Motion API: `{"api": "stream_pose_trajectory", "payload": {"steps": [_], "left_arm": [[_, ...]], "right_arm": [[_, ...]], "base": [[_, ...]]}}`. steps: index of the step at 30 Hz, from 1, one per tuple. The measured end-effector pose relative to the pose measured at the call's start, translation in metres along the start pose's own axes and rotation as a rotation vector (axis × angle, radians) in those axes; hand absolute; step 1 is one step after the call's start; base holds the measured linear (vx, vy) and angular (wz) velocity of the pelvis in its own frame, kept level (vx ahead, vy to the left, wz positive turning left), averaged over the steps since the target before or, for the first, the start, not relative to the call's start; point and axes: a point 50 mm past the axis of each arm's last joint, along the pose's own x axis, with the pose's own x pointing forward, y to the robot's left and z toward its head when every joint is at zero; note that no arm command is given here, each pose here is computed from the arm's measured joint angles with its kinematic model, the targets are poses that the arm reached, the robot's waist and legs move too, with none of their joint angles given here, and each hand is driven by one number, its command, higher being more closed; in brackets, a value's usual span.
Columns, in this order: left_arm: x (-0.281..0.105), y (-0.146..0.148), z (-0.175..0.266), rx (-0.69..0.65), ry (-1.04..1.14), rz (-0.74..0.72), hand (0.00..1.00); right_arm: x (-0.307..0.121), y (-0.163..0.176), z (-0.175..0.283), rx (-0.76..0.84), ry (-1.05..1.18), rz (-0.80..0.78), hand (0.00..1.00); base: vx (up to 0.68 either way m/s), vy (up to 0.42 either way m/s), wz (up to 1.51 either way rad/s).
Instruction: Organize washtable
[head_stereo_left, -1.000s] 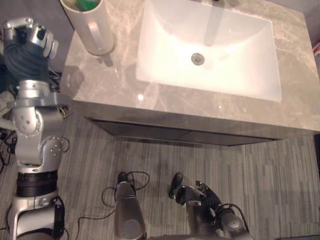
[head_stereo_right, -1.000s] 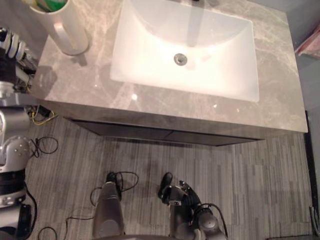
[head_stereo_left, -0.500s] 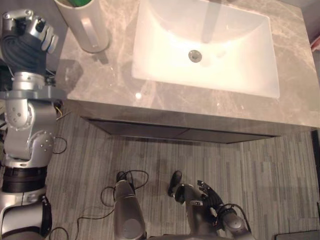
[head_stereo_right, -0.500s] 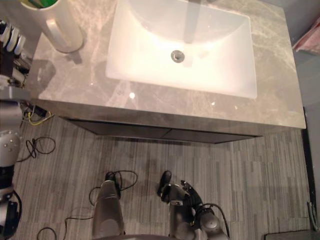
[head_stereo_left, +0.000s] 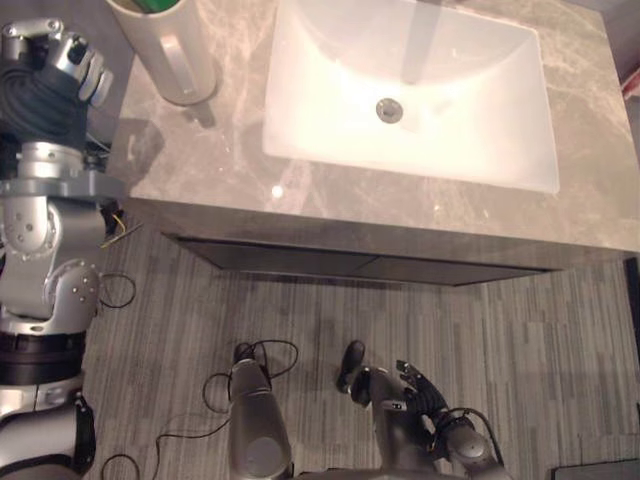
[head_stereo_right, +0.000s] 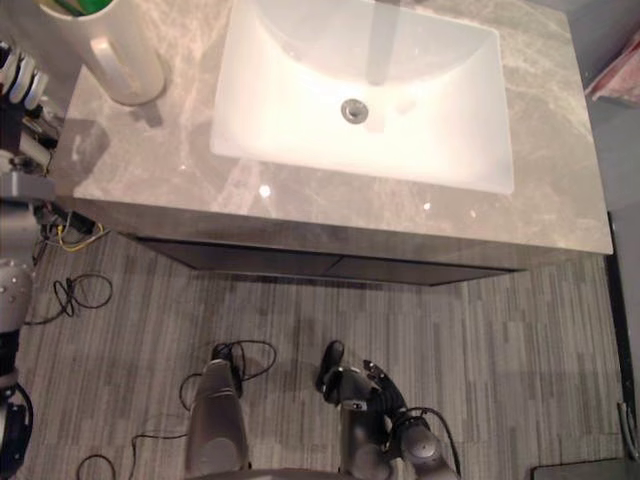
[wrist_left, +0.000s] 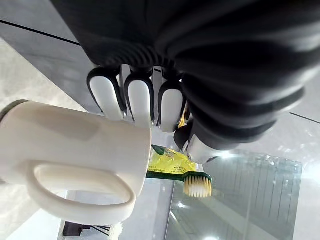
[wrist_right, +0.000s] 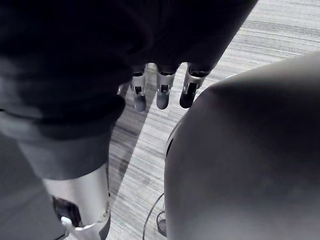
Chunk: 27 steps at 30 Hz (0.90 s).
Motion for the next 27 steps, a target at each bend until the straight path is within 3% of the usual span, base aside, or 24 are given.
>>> {"api": "stream_pose_trajectory", "payload": {"steps": [27], "left_arm": [[-0.0077,0.0027,-0.0079,0.01,0.048,-0.006,1.0]], "right_arm": [[-0.0009,-0.0052,0.0011,0.004,-0.006,0.001,0.0]], "base": [[0.0,0.003,0.0]]}}
